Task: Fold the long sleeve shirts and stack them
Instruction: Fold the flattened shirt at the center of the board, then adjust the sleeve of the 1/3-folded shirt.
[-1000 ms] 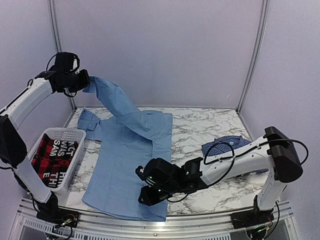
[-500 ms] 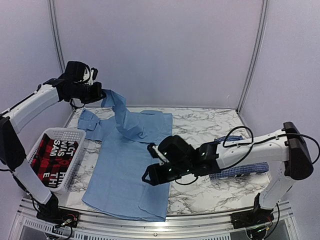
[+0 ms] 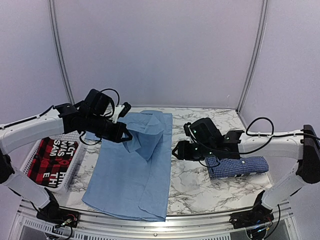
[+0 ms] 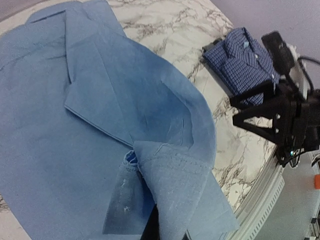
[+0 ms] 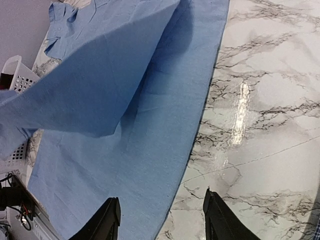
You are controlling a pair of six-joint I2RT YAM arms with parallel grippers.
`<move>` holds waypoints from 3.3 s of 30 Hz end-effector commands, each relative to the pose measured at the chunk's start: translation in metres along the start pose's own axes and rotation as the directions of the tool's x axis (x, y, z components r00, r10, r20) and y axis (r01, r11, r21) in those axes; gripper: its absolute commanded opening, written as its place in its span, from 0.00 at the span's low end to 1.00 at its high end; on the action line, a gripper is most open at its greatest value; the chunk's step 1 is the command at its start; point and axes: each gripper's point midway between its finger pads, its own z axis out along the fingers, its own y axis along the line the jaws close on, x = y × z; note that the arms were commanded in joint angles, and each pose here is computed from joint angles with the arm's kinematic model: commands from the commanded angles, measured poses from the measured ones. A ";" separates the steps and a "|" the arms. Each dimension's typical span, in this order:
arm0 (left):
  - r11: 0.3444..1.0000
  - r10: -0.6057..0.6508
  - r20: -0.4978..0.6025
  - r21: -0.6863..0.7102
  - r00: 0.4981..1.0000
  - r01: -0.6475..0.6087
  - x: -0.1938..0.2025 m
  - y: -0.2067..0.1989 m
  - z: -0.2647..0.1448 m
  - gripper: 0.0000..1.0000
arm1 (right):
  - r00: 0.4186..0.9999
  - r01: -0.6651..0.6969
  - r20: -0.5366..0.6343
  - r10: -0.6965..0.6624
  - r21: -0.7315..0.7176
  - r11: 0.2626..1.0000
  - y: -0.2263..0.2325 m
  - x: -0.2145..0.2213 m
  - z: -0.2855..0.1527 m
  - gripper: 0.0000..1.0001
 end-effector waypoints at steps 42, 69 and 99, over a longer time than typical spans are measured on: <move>0.972 -0.226 -0.327 -0.018 0.917 0.233 0.115 0.072 0.088 0.54 | 0.998 0.062 -0.013 -0.062 0.018 0.998 -0.007 0.001 0.007 0.59; 0.962 -0.148 -0.322 0.172 0.935 0.211 0.100 -0.016 0.093 0.10 | 0.998 0.071 0.000 -0.071 0.011 0.997 -0.008 0.001 0.005 0.60; 0.979 -0.179 -0.163 -0.127 0.970 0.159 0.069 0.008 0.086 0.43 | 0.998 0.055 0.002 -0.055 0.056 0.997 -0.022 0.002 -0.007 0.62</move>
